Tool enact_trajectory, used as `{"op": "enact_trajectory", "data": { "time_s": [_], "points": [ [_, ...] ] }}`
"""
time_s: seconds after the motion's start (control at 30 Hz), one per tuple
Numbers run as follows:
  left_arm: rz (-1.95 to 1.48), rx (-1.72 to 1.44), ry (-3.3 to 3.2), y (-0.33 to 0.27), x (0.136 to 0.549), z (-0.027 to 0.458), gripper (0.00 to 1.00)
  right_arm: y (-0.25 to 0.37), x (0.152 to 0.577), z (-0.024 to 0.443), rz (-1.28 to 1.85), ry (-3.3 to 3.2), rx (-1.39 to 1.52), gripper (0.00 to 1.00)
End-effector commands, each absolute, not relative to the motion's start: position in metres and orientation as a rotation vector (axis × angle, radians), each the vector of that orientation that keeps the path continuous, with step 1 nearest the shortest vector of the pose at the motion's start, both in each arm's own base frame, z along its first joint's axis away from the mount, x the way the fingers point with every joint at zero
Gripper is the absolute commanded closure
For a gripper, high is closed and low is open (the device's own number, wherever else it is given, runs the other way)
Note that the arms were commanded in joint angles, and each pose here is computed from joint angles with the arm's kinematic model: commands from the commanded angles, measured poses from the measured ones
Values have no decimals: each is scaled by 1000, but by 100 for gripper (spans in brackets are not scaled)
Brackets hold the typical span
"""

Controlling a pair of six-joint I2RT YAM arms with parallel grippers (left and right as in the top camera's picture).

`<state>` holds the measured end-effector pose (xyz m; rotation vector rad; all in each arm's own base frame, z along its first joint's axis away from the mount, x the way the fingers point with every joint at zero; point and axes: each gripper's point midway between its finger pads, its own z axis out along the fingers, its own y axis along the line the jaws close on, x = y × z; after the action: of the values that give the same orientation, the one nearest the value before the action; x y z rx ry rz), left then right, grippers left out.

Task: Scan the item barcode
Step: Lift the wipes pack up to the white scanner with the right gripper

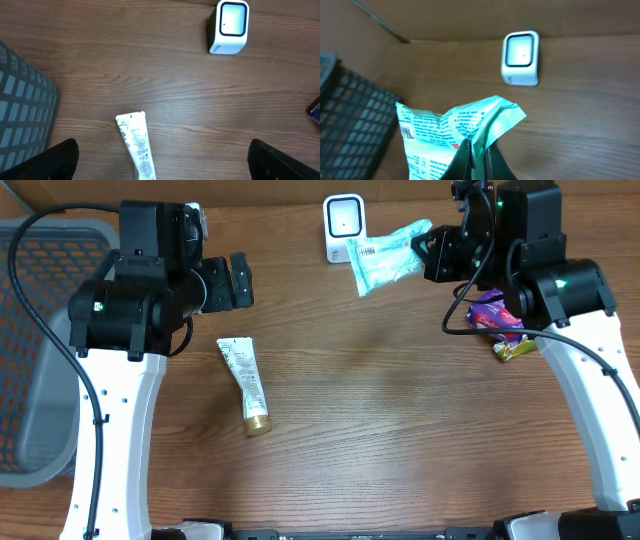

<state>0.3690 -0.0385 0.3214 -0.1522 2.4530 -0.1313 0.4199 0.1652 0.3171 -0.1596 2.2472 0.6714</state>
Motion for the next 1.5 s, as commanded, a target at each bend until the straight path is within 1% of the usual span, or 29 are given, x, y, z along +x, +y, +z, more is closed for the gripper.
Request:
{"op": "enact_trajectory", "data": {
  "time_s": [0.0,0.17,0.23,0.3,0.37,0.5,0.63,0.7,0.8,0.87,0.97,1.13,1.33,1.47],
  "points": [
    [-136,-132,2442,-40,371,325,0,167,422,354,483,2142,-152,96],
    [-136,-132,2442,-40,371,325,0,188,416,395,67,1962,-311,96],
    [-136,-132,2442,-40,371,325,0,190,416,412,-167,1865,-305,96],
    [-136,-132,2442,-40,371,325,0,193,421,414,-286,1828,-305,96],
    [-136,-132,2442,-40,371,325,0,195,431,406,-369,1819,-305,96],
    [-136,-132,2442,-40,371,325,0,208,465,372,-473,1823,-377,96],
    [-136,-132,2442,-40,371,325,0,230,500,330,-698,1771,-688,96],
    [-136,-132,2442,-40,371,325,0,243,517,312,-788,1716,-798,96],
    [-137,-132,2442,-40,371,325,0,258,541,301,-843,1624,-820,96],
    [-136,-132,2442,-40,371,325,1,265,556,301,-864,1547,-810,96],
    [-137,-132,2442,-40,371,325,0,276,575,293,-866,1432,-881,96],
    [-136,-132,2442,-40,371,325,1,288,590,276,-770,1361,-955,96],
    [-136,-132,2442,-40,371,325,0,272,604,268,-777,1363,-945,96],
    [-136,-132,2442,-40,371,325,0,272,608,264,-743,1354,-972,96]
  ]
}}
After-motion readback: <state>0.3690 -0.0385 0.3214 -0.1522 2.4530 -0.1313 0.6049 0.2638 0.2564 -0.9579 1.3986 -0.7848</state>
